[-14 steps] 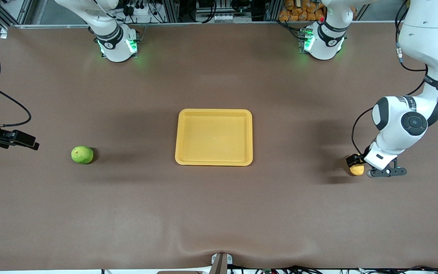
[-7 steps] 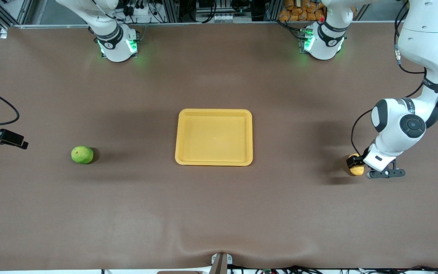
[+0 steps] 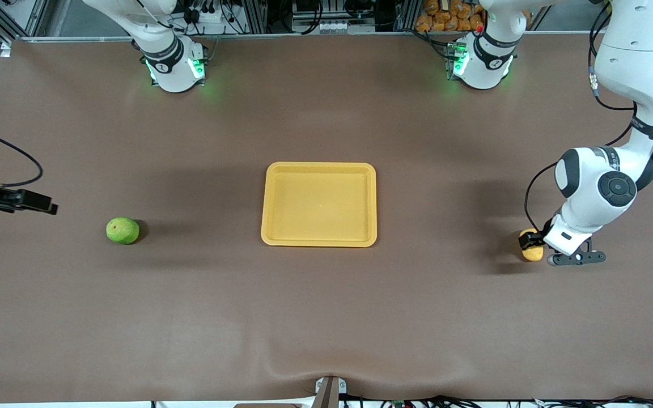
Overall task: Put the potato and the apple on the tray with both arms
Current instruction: 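Reach the right gripper to the green apple and grasp it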
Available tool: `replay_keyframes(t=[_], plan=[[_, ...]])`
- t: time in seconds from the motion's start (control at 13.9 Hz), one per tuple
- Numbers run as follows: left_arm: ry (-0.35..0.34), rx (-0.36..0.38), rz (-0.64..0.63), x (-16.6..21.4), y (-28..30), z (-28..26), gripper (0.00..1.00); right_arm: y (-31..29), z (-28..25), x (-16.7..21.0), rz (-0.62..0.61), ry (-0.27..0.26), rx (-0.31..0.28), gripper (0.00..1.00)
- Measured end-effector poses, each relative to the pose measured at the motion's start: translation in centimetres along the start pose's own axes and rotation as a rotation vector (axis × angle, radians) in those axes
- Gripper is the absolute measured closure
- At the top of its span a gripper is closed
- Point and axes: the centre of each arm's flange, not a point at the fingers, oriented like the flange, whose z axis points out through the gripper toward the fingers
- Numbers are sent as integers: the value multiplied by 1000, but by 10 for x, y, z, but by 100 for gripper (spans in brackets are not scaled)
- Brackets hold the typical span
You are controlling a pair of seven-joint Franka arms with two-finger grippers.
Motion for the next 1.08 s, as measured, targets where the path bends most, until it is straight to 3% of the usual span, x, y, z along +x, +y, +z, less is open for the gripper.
replay_keyframes(t=[0.07,0.22,0.29,0.43,0.72,0.79,1.08], plan=[[0,0,0,0,0,0,26,-8,19,7,-14,-31,2,0],[1,0,1,1,0,0,37,-35,66,24,-57,-94,-1,0],[1,0,1,1,1,0,38,-50,89,32,-78,-111,-4,0],[2,0,1,1,1,-1,52,-65,119,46,-97,-96,-8,0],[6,0,35,2,0,-1,52,-29,149,53,-58,-134,-5,0],[9,0,44,3,0,-2,52,-22,155,54,-62,-125,-3,0],[25,1,53,8,0,-10,52,16,210,51,-203,7,-13,0]])
